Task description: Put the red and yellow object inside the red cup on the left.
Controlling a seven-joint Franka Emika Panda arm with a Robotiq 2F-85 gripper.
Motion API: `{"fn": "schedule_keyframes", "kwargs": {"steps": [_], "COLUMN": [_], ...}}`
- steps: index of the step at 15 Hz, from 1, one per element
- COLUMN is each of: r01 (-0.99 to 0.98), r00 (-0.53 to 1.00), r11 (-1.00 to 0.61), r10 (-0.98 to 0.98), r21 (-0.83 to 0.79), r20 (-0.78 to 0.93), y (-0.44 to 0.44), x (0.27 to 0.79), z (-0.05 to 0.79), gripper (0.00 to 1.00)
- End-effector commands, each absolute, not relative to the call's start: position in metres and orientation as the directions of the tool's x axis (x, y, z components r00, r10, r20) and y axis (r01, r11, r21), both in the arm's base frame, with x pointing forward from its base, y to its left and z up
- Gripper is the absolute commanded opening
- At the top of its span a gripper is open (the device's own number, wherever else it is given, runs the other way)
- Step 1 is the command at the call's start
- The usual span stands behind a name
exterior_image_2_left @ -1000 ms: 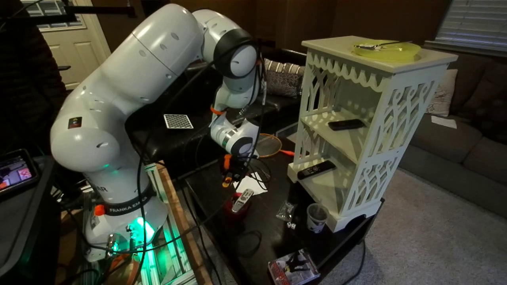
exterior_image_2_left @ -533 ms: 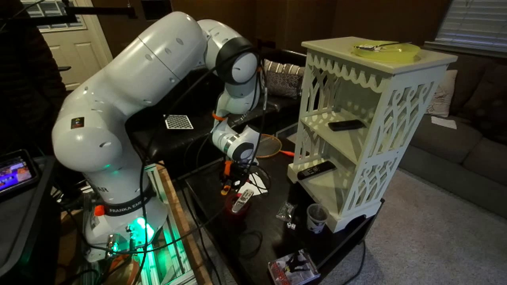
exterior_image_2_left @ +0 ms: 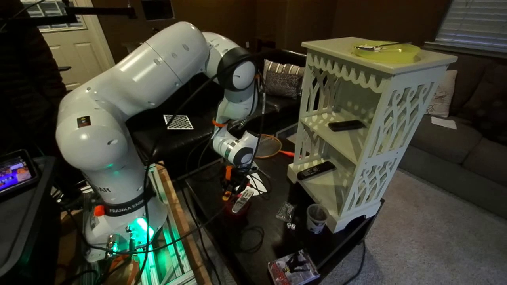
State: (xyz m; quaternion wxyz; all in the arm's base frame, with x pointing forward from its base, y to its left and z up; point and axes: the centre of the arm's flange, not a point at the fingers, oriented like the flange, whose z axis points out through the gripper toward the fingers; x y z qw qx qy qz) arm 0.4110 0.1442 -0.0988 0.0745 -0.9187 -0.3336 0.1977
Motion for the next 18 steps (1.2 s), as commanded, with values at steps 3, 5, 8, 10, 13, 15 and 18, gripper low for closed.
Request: {"fn": "schedule_keyframes", "kwargs": {"steps": [3, 5, 8, 10, 13, 15, 18], "r01": [0.580, 0.585, 0.589, 0.586, 0.582, 0.579, 0.564], "r00": [0.704, 0.700, 0.698, 0.696, 0.700, 0.707, 0.726], "r11": [-0.785, -0.782, -0.779, -0.779, -0.779, -0.776, -0.773], "r10": [0.618, 0.621, 0.624, 0.625, 0.626, 0.631, 0.632], "r21": [-0.219, -0.215, -0.215, -0.224, -0.233, -0.249, -0.292], "r20": [-0.350, -0.353, -0.351, -0.352, -0.343, -0.320, -0.271], "y": [0.149, 0.149, 0.148, 0.149, 0.149, 0.150, 0.150], "x": [0.418, 0.419, 0.421, 0.421, 0.420, 0.419, 0.414], "z": [-0.120, -0.124, -0.128, -0.130, -0.125, -0.111, -0.074], "gripper": [0.08, 0.08, 0.08, 0.58, 0.79, 0.94, 1.00]}}
